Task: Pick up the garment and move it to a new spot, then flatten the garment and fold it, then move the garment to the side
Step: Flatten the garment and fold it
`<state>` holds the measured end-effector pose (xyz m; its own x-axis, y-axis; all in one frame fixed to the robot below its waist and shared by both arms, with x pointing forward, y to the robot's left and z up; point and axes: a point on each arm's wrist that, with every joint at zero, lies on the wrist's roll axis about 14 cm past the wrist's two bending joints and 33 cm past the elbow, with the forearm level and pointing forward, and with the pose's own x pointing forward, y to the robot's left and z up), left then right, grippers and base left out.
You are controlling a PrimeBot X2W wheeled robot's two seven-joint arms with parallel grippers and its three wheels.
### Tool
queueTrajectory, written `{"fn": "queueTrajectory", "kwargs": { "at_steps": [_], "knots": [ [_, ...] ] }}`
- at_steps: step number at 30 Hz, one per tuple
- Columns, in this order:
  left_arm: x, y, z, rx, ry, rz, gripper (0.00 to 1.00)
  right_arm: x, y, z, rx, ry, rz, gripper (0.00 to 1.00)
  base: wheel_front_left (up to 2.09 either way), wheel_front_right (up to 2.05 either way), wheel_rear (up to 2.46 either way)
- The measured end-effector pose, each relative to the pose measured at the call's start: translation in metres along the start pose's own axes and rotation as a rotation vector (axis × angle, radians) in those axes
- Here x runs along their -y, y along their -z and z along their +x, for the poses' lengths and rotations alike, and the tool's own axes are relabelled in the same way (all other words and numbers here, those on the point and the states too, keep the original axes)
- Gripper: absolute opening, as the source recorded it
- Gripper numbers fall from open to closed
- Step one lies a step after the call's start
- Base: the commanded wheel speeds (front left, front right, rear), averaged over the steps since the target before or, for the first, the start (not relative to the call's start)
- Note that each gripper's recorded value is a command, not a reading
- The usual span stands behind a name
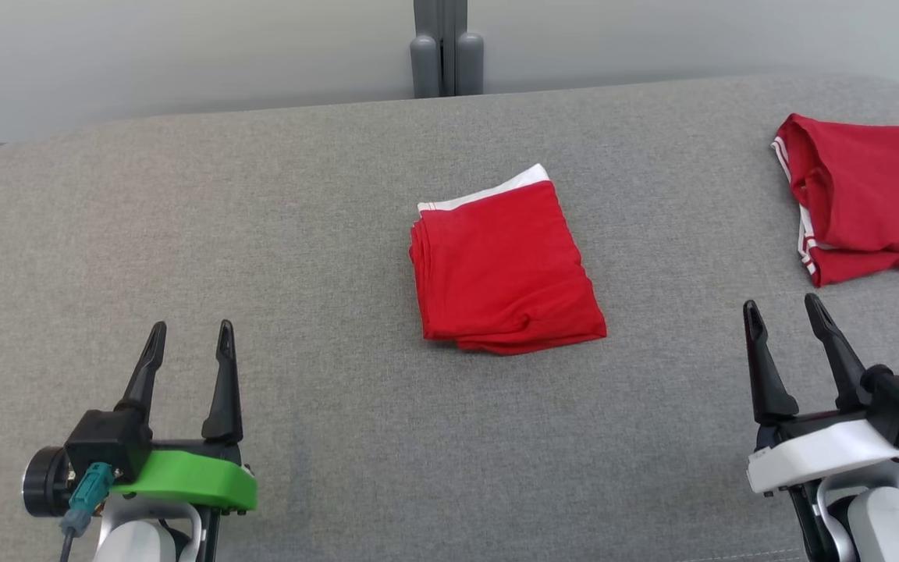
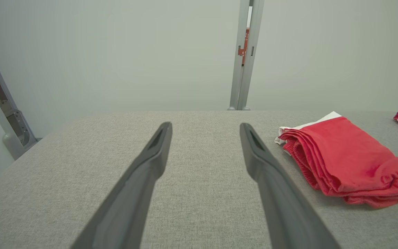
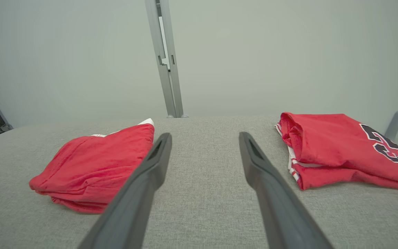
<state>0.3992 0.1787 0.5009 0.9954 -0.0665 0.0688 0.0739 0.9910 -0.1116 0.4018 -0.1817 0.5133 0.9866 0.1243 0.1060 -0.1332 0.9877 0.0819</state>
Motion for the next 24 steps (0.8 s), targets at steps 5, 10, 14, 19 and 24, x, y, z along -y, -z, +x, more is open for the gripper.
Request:
{"fn": "queueTrajectory", "kwargs": {
  "at_steps": [5, 10, 14, 19, 24],
  "knots": [
    [-0.006, -0.001, -0.010, -0.001, -0.019, 0.005, 1.00, 0.000, -0.003, -0.014, 0.005, 0.013, 0.004, 1.00, 0.00, 0.00, 0.00],
    [-0.012, -0.004, -0.021, 0.003, -0.035, 0.020, 1.00, -0.006, 0.000, -0.026, -0.009, -0.002, -0.003, 1.00, 0.00, 0.00, 0.00],
    [-0.017, -0.004, -0.030, 0.001, -0.050, 0.032, 1.00, -0.015, -0.002, -0.031, -0.004, -0.022, -0.010, 1.00, 0.00, 0.00, 0.00],
    [-0.021, -0.008, -0.039, 0.010, -0.064, 0.034, 1.00, -0.023, -0.006, -0.034, 0.010, -0.032, 0.006, 1.00, 0.00, 0.00, 0.00],
    [-0.022, -0.012, -0.044, 0.021, -0.067, 0.039, 1.00, -0.026, -0.011, -0.036, 0.024, -0.036, 0.009, 1.00, 0.00, 0.00, 0.00]
  ]
}}
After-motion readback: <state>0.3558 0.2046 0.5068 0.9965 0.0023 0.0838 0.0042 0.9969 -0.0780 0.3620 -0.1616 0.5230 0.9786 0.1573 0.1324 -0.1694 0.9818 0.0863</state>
